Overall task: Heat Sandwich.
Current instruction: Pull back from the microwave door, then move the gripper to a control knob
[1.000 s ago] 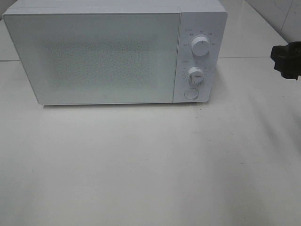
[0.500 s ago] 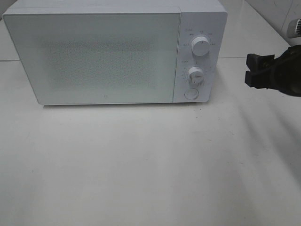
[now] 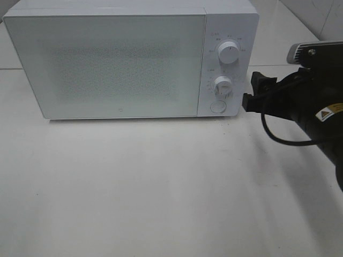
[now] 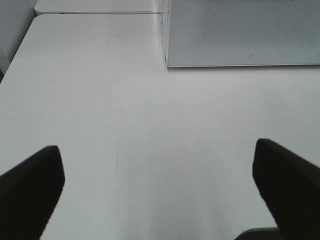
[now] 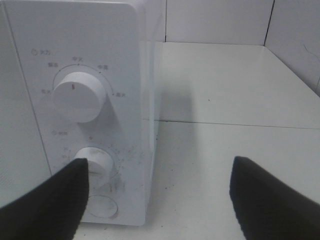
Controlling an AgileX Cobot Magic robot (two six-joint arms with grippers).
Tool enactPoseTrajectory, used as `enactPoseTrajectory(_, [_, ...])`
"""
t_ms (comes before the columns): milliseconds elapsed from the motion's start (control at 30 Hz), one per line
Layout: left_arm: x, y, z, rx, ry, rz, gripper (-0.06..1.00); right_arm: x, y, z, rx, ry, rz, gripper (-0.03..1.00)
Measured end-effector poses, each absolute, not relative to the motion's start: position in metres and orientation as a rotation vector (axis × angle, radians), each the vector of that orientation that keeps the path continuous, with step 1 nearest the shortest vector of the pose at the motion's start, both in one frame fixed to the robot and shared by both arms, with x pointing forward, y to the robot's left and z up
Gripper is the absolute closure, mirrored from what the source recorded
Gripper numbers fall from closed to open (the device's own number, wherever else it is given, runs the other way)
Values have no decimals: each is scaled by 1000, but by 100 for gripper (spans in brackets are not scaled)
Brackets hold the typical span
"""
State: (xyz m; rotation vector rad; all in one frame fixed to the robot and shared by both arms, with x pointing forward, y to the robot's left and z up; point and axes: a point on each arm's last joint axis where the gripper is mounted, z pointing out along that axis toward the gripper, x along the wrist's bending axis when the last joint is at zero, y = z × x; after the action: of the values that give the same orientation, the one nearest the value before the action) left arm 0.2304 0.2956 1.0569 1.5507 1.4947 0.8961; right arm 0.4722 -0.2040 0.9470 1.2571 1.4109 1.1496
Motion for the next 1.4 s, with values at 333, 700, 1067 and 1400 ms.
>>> enactPoseTrajectory(333, [230, 296, 1057, 1551, 1495, 896, -2, 464, -183, 920, 1276, 1458, 1093, 22])
enactPoseTrajectory(700, [230, 296, 1057, 1551, 1495, 896, -2, 471, -173, 910, 1292, 1474, 1065, 22])
enactPoseTrajectory(1067, [230, 296, 1057, 1551, 1495, 896, -2, 491, -157, 915, 1284, 1425, 1117, 22])
enactPoseTrajectory(1400, [230, 296, 1057, 1551, 1495, 896, -2, 518, -149, 905, 1316, 1388, 1118, 22])
